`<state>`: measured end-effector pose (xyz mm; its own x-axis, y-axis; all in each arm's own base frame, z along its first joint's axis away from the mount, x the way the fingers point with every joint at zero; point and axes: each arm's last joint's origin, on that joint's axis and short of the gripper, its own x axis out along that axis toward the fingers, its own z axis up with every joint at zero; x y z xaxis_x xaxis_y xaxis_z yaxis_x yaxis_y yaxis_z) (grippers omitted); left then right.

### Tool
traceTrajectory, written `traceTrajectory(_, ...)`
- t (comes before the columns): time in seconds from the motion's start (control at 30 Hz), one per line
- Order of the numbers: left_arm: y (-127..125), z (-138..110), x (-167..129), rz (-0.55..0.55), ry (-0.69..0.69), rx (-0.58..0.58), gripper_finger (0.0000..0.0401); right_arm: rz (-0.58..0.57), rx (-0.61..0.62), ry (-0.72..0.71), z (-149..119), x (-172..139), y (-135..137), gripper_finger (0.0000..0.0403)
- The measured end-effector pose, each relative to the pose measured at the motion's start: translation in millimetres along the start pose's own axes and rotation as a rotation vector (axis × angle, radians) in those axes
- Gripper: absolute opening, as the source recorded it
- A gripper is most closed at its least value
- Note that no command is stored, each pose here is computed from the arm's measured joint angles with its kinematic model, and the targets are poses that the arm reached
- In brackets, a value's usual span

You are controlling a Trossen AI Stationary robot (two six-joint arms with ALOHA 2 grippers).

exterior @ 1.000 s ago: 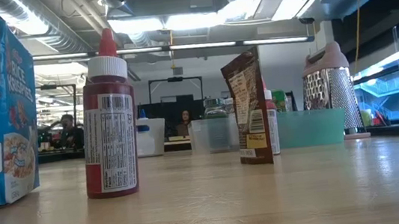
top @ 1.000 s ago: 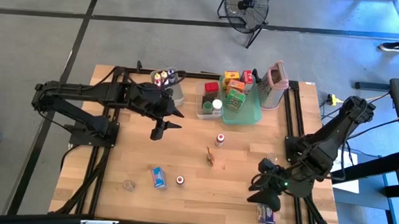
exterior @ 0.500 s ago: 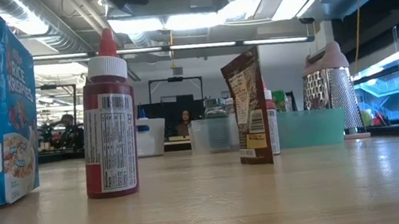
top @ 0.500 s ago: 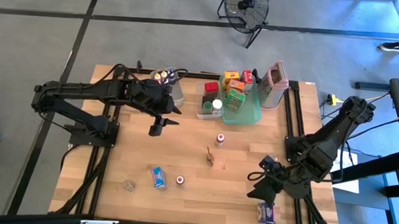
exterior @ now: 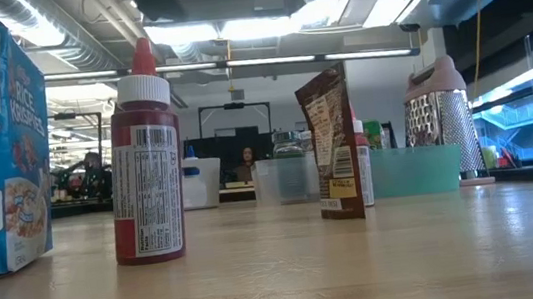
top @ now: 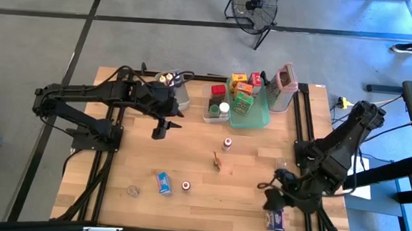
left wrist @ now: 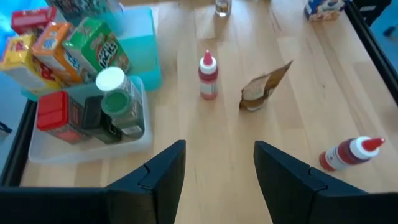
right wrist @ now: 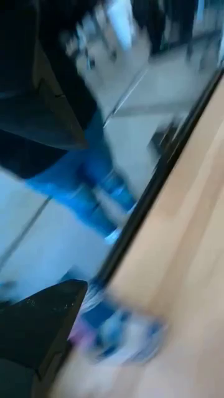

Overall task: Pick & Place Kitchen Items
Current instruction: Put the blue cereal box into the green bin

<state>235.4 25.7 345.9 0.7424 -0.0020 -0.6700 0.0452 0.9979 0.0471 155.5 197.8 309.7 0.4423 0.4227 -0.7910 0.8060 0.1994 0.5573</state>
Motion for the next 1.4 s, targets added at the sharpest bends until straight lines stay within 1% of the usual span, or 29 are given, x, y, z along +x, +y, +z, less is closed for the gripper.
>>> traceTrajectory(0.1, 0, -2, 0, -0.003, 0.017, 0.004, 0.0185, -0.134, 0.083, 0.061, -10, 3, -6, 0.0360)
traceTrajectory(0.17, 0, -2, 0, -0.004, 0.021, 0.020, 0.0185, -0.210, 0.127, 0.051, -16, 7, -13, 0.0360)
traceTrajectory(0.2, 0, -2, 0, -0.004, 0.020, 0.029, 0.0185, -0.229, 0.143, 0.038, -18, 9, -16, 0.0360)
traceTrajectory(0.3, -1, -2, 0, -0.009, 0.019, 0.040, 0.0185, -0.226, 0.180, 0.011, -25, 14, -20, 0.0360)
traceTrajectory(0.43, 0, -2, 0, -0.009, 0.019, 0.042, 0.0185, -0.222, 0.199, -0.011, -33, 27, -22, 0.0360)
traceTrajectory(0.63, -1, -2, 0, -0.010, 0.022, 0.049, 0.0185, -0.221, 0.187, -0.003, -38, 43, -20, 0.0360)
traceTrajectory(0.87, -1, -3, 0, -0.013, 0.033, 0.048, 0.0185, -0.259, 0.167, -0.027, -38, 52, -23, 0.0360)
traceTrajectory(1.03, -1, -4, 0, -0.015, 0.039, 0.043, 0.0185, -0.271, 0.166, -0.038, -37, 52, -24, 0.0360)
traceTrajectory(1.17, -1, -8, 4, -0.018, 0.059, 0.035, 0.0185, -0.301, 0.172, -0.068, -35, 52, -27, 0.0360)
traceTrajectory(1.4, -2, -22, 16, -0.026, 0.103, 0.015, 0.0185, -0.339, 0.162, -0.106, -34, 64, -30, 0.0360)
